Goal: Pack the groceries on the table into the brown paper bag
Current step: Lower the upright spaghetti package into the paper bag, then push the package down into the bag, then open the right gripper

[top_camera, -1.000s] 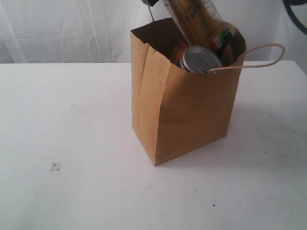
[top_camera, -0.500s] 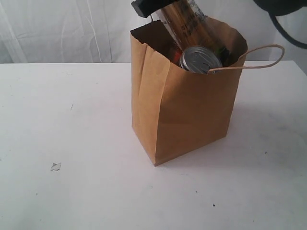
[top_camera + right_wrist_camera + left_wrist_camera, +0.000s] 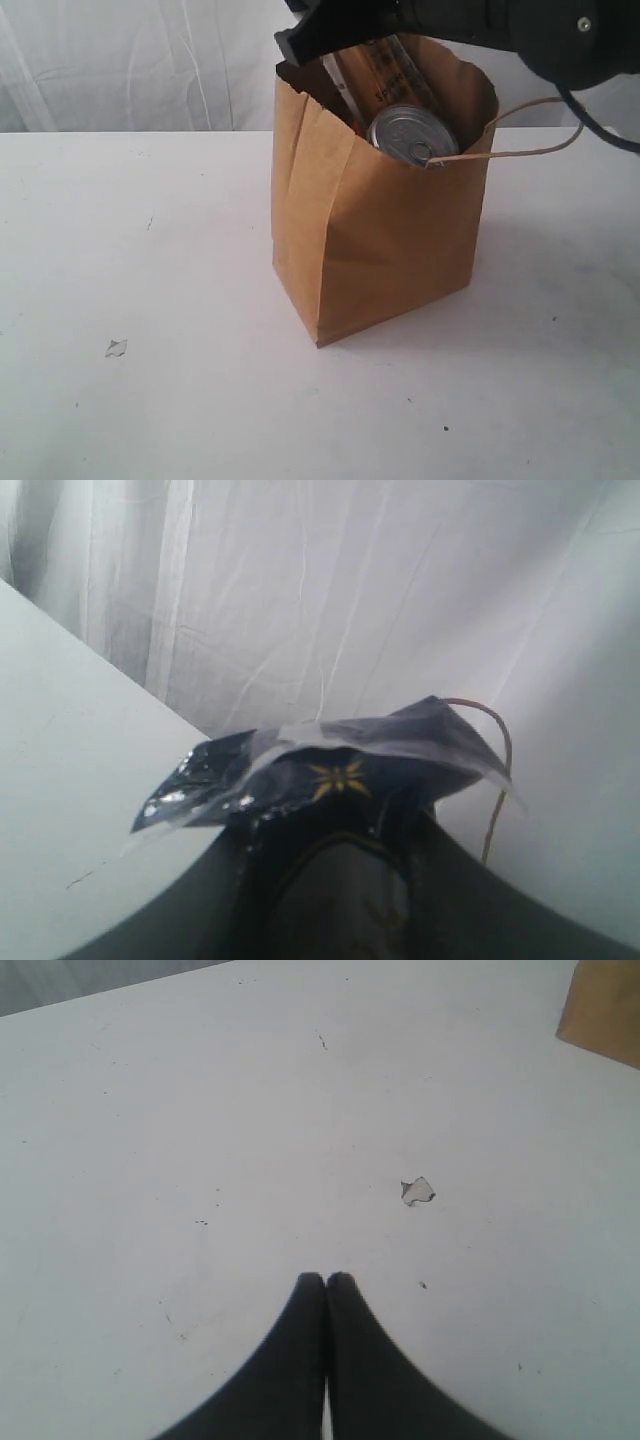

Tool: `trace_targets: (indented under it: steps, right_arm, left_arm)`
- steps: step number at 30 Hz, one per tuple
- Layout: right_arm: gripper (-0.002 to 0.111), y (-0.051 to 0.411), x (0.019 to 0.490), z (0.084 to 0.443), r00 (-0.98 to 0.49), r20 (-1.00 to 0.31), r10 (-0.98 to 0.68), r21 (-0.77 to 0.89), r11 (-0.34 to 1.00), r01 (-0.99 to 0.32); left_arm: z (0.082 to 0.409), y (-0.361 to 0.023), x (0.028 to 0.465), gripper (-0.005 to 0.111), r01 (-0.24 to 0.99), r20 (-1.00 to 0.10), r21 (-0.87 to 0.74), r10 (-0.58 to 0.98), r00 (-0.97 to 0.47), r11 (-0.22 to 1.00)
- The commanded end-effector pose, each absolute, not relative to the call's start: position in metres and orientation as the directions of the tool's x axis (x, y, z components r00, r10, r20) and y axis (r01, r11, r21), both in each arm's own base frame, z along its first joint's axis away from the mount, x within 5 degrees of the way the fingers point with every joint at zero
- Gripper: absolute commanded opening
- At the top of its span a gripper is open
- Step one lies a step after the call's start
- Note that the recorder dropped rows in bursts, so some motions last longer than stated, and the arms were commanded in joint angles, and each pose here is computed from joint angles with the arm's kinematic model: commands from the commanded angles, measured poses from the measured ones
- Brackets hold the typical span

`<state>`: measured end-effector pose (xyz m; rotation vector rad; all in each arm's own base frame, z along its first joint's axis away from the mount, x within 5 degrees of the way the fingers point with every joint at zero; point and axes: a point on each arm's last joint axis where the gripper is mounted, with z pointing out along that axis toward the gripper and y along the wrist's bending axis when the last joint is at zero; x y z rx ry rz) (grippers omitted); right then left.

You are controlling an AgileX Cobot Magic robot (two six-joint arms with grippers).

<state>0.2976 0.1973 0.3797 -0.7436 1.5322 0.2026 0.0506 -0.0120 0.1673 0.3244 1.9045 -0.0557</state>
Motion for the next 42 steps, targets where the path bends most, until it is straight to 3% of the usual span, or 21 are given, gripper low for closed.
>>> trace_targets:
  steps: [1, 7, 34, 42]
  right_arm:
    - [0.000, 0.181, 0.305, 0.390, 0.029, -0.988, -0.149, -0.143, 0.845, -0.515]
    - [0.000, 0.159, 0.317, 0.385, -0.084, -0.993, -0.086, -0.038, 0.891, -0.453]
    - [0.000, 0.147, 0.321, 0.350, -0.356, -0.902, -0.243, -0.074, 0.900, -0.430]
    - [0.000, 0.145, 0.319, 0.333, -0.477, -0.823, -0.308, -0.084, 0.897, -0.435]
  left_arm:
    - [0.166, -0.012, 0.050, 0.000, 0.247, -0.929, 0.115, 0.192, -0.318, 0.962]
    - [0.166, -0.012, 0.050, 0.000, 0.247, -0.929, 0.115, 0.192, -0.318, 0.962]
    - [0.166, -0.012, 0.050, 0.000, 0.247, -0.929, 0.115, 0.192, -0.318, 0.962]
    - [0.166, -0.012, 0.050, 0.000, 0.247, -0.929, 0.115, 0.192, -0.318, 0.962]
